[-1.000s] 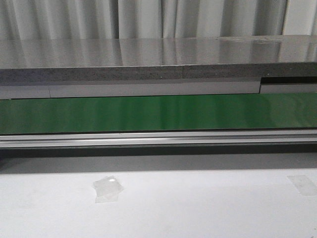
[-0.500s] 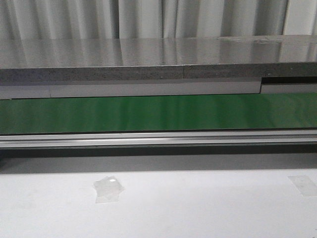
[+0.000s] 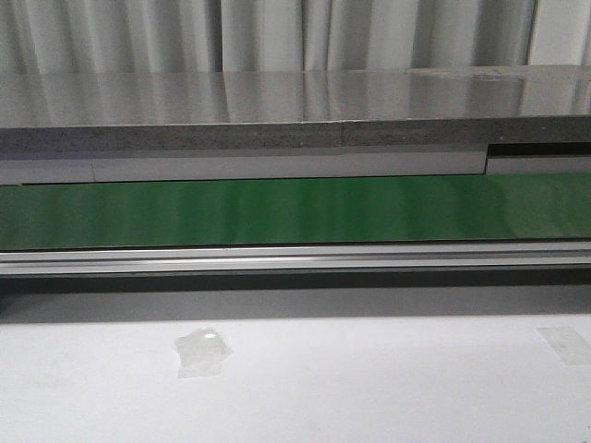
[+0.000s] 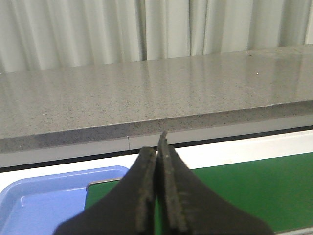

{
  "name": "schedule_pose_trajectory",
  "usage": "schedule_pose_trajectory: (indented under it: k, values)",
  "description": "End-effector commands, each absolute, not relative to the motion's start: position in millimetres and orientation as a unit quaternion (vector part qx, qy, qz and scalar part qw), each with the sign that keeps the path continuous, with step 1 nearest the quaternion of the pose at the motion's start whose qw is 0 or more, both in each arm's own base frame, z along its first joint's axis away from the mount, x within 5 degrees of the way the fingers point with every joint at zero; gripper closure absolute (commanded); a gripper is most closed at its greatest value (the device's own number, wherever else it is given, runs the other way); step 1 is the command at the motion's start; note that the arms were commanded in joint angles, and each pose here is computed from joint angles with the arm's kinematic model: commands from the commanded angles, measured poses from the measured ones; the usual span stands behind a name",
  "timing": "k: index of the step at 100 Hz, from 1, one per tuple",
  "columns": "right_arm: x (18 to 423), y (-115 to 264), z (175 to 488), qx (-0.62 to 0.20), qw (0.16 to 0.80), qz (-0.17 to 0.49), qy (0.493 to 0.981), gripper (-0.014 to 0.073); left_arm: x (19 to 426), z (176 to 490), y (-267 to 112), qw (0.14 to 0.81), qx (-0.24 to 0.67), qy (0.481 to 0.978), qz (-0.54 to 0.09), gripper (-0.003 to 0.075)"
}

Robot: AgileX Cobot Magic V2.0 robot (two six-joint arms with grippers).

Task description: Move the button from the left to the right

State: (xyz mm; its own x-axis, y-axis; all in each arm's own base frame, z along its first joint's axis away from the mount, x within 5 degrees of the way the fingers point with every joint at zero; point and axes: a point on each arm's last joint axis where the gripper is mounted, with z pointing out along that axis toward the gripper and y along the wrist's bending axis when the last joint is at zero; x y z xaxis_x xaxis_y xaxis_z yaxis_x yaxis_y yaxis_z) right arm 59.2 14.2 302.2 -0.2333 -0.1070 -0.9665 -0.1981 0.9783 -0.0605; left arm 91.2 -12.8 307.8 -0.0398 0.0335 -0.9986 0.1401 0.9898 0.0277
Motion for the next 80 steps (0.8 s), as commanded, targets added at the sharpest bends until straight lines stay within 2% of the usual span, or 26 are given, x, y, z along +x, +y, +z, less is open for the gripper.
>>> schedule_pose_trajectory:
  k: [1, 24, 37, 56, 80]
  values:
    - [60.6, 13.9, 315.3, -0.091, 0.645, 0.038, 0.758, 0.0661, 90.8, 324.3, -11.9, 0.726, 0.051, 0.685, -0.041, 0.074]
    - [61.7, 13.6, 313.6, -0.089, 0.647, 0.037, 0.756, 0.0661, 90.8, 324.3, -11.9, 0.726, 0.051, 0.685, -0.041, 0.074]
    - [64.5, 11.1, 306.5, -0.074, 0.676, 0.028, 0.733, 0.0661, 90.8, 324.3, -11.9, 0.726, 0.051, 0.685, -0.041, 0.074]
    - [61.8, 5.6, 275.2, -0.03, 0.711, 0.029, 0.702, 0.0661, 90.8, 324.3, -11.9, 0.726, 0.051, 0.685, -0.041, 0.074]
    - [56.4, 4.4, 230.0, -0.012, 0.719, 0.042, 0.694, 0.0661, 90.8, 324.3, -11.9, 0.726, 0.051, 0.685, -0.041, 0.074]
